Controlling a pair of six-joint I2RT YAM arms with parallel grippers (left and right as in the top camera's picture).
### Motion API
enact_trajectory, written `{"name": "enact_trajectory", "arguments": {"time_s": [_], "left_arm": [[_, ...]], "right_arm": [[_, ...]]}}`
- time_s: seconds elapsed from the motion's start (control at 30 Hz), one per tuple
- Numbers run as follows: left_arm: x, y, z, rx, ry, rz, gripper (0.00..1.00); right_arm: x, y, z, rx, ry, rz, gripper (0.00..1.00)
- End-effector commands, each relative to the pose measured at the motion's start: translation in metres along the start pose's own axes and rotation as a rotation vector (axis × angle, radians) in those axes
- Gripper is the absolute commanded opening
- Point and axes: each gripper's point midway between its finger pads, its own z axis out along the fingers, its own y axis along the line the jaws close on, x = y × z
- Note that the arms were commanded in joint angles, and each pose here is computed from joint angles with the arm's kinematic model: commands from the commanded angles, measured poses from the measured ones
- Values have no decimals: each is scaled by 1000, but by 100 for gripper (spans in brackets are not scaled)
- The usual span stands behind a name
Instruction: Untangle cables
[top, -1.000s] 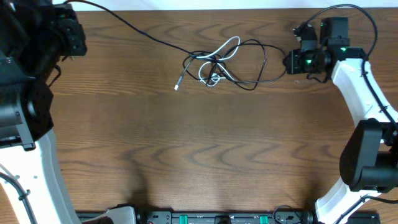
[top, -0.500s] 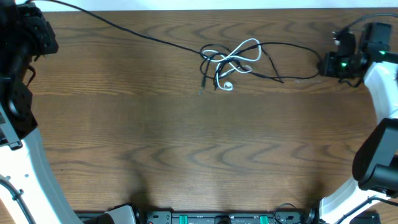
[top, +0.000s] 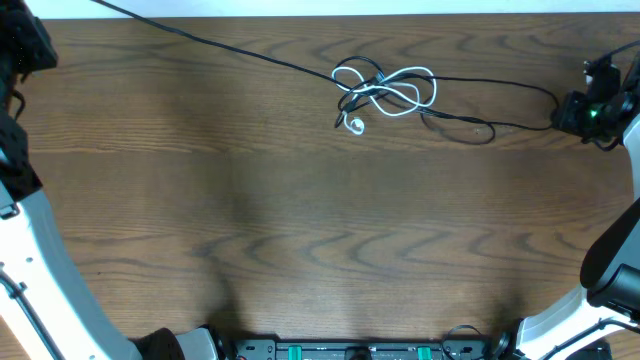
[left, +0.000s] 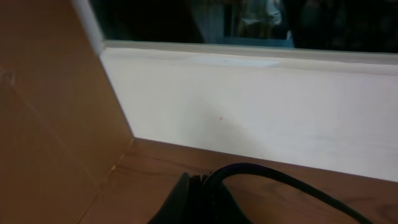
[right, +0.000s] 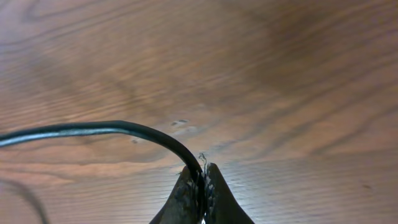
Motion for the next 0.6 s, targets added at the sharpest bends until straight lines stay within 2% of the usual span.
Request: {"name": "enact_trajectory", "arguments": {"time_s": [0.0,0.37,0.43,0.5,0.53,0.57], "left_arm": [[-8,33,4,-122,-20,2,7],[-13,44,11,-167,-43,14,7],[-9,38,12,-134,-30,1,8],[-8,26,13,-66,-27,-17,8],[-8,17,14,-24,-29,-36,7],[-8,12,14,-1,-29,-48,7]], "right_arm": [[-5,-43,-10,172,-10,14,1],[-2,-74,-21,195,-25,80,1],[-1,-63,-19,136,-21,80,2],[-3,-43,-16,41,-23,61,12],[-3,-29,-14,-11,-23,47,13],[-3,-22,-13,-30,-20,39,8]]}}
